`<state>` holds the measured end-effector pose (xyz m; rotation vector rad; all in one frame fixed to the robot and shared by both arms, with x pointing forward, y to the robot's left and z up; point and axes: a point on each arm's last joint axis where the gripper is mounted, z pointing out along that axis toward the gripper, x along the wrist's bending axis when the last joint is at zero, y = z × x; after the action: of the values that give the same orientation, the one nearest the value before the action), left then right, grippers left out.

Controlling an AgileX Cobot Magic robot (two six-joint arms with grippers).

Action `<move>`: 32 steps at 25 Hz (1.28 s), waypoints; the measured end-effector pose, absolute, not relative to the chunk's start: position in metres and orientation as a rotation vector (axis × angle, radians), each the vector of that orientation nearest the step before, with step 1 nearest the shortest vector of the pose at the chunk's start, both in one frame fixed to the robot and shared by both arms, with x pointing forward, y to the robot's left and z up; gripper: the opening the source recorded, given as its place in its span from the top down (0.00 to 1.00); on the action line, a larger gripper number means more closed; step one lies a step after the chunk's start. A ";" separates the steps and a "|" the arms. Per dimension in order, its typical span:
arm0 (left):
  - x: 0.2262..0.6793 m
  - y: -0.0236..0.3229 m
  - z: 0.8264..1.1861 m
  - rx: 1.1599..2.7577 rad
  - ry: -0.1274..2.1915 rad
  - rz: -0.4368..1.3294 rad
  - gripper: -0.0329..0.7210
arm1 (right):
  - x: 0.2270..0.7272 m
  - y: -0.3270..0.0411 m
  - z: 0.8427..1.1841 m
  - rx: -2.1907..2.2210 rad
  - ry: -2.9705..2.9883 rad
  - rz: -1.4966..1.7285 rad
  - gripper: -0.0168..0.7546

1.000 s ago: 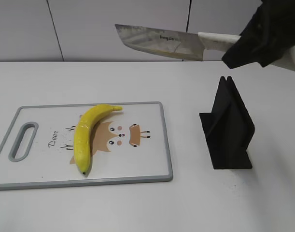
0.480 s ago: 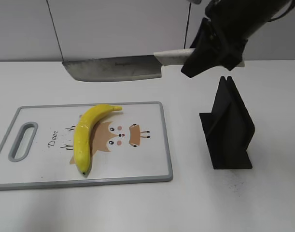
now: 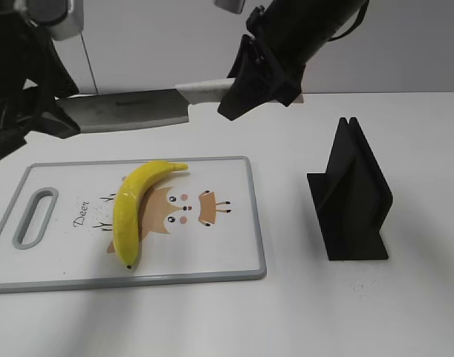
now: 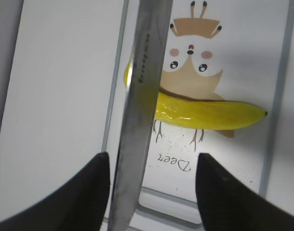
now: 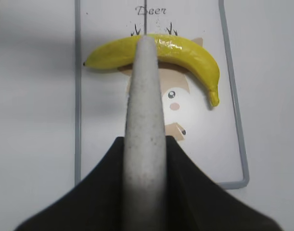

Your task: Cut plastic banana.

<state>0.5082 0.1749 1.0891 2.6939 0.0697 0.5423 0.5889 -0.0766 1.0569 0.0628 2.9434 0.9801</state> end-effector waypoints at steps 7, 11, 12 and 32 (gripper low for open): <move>0.529 0.168 1.060 2.742 0.068 0.492 0.37 | 0.595 -0.071 1.044 0.048 2.967 1.004 0.74; 0.534 0.167 1.055 2.745 0.071 0.502 0.68 | 0.597 -0.070 1.039 0.052 2.970 1.001 0.74; 0.535 0.167 1.055 2.740 0.073 0.518 0.80 | 0.597 -0.071 1.039 0.046 2.970 0.994 0.74; 0.567 0.158 0.978 2.848 0.113 0.313 0.97 | 0.620 -0.066 0.966 0.072 3.067 0.817 0.74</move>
<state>0.5666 0.1585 0.9778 2.8476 0.1128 0.3128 0.6196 -0.0657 0.9657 0.0717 3.0669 0.8175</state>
